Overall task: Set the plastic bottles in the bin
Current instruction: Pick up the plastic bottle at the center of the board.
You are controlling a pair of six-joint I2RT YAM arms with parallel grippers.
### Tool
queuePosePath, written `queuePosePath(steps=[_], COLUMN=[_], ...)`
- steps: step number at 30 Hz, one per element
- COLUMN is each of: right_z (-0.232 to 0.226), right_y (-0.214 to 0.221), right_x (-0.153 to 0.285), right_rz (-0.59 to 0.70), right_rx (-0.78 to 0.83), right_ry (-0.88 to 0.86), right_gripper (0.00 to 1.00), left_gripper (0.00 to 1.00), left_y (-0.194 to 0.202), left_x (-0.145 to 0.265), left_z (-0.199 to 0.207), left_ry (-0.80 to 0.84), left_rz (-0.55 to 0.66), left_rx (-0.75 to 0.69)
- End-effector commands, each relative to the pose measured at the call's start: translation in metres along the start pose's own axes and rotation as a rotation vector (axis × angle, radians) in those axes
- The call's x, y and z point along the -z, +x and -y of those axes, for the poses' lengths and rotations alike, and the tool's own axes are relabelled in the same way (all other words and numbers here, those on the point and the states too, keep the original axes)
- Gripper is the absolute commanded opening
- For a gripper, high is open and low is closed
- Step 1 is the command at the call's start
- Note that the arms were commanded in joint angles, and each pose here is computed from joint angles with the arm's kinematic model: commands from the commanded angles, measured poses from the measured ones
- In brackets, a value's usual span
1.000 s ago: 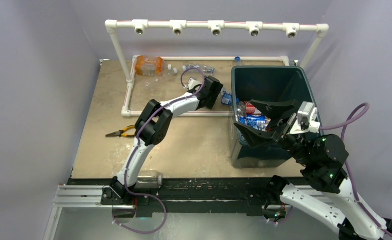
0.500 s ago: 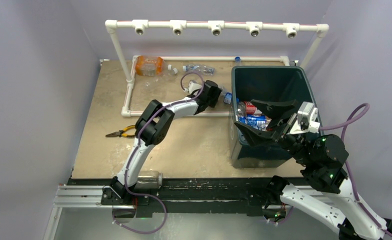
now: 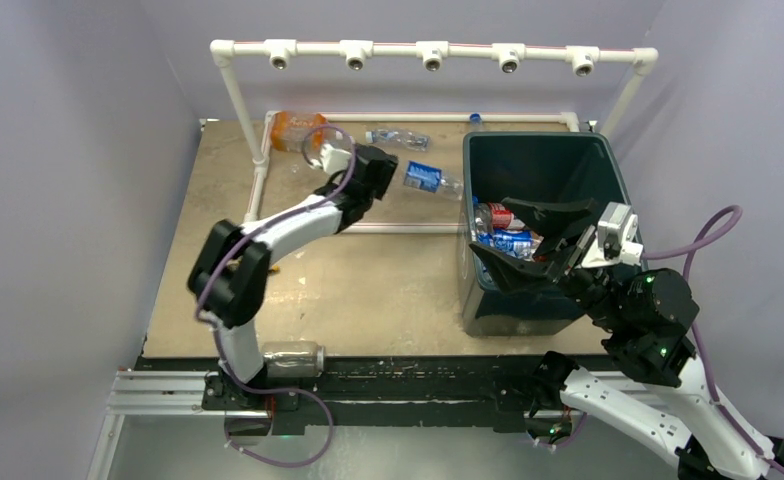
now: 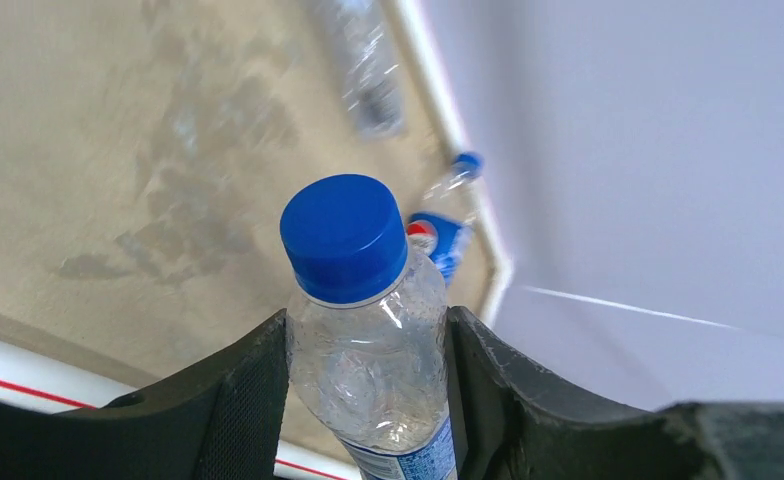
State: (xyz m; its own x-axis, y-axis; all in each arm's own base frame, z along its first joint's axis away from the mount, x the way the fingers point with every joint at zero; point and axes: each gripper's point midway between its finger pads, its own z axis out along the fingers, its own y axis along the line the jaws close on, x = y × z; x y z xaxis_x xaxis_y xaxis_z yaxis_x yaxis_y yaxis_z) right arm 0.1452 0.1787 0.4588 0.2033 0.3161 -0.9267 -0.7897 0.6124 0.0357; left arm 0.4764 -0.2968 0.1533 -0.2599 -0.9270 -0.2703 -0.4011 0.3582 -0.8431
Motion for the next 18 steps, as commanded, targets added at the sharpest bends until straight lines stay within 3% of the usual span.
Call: queuePosePath(steps=[1,6,10,14,18], right_z=[-0.003,-0.013,-0.021,-0.031,-0.04], right_y=[-0.03,-0.04,-0.049,-0.052,-0.04], right_x=[-0.006,-0.015,-0.026,-0.044,-0.071], right_rz=[0.084,0.103,0.121,0.095,0.006], right_rx=[-0.017,-0.038,-0.058,-0.077,-0.091], right_ry=[-0.012,-0.064,-0.107,-0.164,-0.224], right_gripper=[0.88,0.88,0.88,0.88,0.88], left_gripper=[0.27,0.23,0.19,0.19,0.16], left_y=[-0.08,-0.153,-0.19,-0.203,-0.19], left_x=[0.068,0.151,0.232,0.304,0.361], left_z=[0.044,0.056,0.09,0.115,0.133], left_ry=[0.082,0.105,0.258,0.448,0.686], left_rz=[0.19,0.356,0.412,0.419,0.376], left_rx=[-0.083,-0.205,-0.366,-0.573,-0.806])
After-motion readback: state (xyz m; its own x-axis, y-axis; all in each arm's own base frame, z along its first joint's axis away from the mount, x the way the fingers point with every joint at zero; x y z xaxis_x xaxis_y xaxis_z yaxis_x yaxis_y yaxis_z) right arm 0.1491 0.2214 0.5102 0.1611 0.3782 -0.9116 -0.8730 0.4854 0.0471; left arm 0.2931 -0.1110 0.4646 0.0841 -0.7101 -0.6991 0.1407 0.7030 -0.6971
